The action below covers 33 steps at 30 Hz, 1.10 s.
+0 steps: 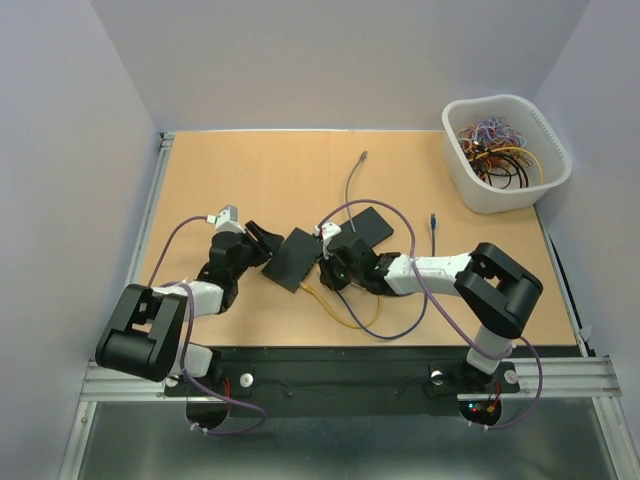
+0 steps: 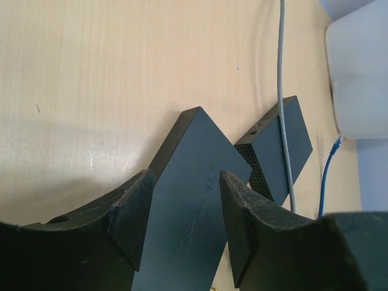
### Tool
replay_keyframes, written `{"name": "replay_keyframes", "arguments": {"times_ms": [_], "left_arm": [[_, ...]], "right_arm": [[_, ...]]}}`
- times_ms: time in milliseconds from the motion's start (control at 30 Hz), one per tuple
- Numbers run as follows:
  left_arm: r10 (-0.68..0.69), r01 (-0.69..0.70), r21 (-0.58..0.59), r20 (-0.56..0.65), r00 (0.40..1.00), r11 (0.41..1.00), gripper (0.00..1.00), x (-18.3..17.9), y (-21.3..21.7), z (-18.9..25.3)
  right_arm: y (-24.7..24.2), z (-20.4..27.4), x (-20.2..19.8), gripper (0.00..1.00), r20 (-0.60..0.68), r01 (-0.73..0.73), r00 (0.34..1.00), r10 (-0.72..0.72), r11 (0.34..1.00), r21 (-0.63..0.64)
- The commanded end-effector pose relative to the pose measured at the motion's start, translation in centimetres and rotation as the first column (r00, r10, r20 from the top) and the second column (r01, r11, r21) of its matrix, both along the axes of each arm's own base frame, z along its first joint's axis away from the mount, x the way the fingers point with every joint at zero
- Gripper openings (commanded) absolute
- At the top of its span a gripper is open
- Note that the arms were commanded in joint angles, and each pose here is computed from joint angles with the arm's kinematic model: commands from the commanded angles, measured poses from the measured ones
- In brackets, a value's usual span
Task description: Insert the plug into the switch port
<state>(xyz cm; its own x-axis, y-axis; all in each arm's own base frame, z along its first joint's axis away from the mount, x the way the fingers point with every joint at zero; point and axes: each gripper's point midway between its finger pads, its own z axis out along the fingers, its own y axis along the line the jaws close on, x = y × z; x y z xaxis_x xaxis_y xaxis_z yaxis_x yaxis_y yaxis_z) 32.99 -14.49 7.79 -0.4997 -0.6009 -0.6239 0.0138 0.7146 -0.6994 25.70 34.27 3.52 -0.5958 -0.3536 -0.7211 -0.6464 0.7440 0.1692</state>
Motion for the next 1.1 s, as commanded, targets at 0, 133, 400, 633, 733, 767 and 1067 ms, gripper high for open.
{"name": "replay_keyframes", "arguments": {"times_ms": [0,133,400,633,733,767,1067], "left_arm": [[-0.03,0.033,-0.03,0.123,0.992,0.999,0.58,1.4,-0.7,2.7],[-0.033,0.036,-0.031,0.105,0.994,0.999,0.58,1.2,-0.8,1.9],[-0.032,0.035,-0.052,0.053,0.998,0.998,0.57,0.8,-1.0,0.1],[-0.035,0.035,-0.049,0.004,0.999,0.998,0.56,0.2,-1.1,-1.7],[-0.043,0.043,-0.05,-0.003,0.999,0.998,0.56,-0.1,-1.4,-2.1],[-0.043,0.043,-0.049,-0.009,0.999,0.998,0.56,-0.2,-1.4,-2.3],[-0.055,0.054,-0.049,-0.027,0.998,0.997,0.56,-0.7,-1.7,-3.2]], "right_arm": [[1.7,1.4,1.2,0.0,0.037,-0.002,0.999,0.0,0.998,0.058],[2.5,1.5,1.2,0.0,0.043,-0.019,0.999,0.016,0.996,0.083],[3.7,1.9,1.2,0.0,0.059,-0.036,0.998,0.03,0.994,0.107],[4.7,2.4,0.8,0.0,0.066,-0.058,0.997,0.051,0.991,0.118],[4.9,2.5,0.8,0.0,0.069,-0.064,0.996,0.056,0.991,0.12],[5.1,2.7,0.9,0.0,0.071,-0.063,0.996,0.054,0.99,0.126],[5.7,3.0,1.1,0.01,0.079,-0.064,0.995,0.054,0.989,0.132]]}}
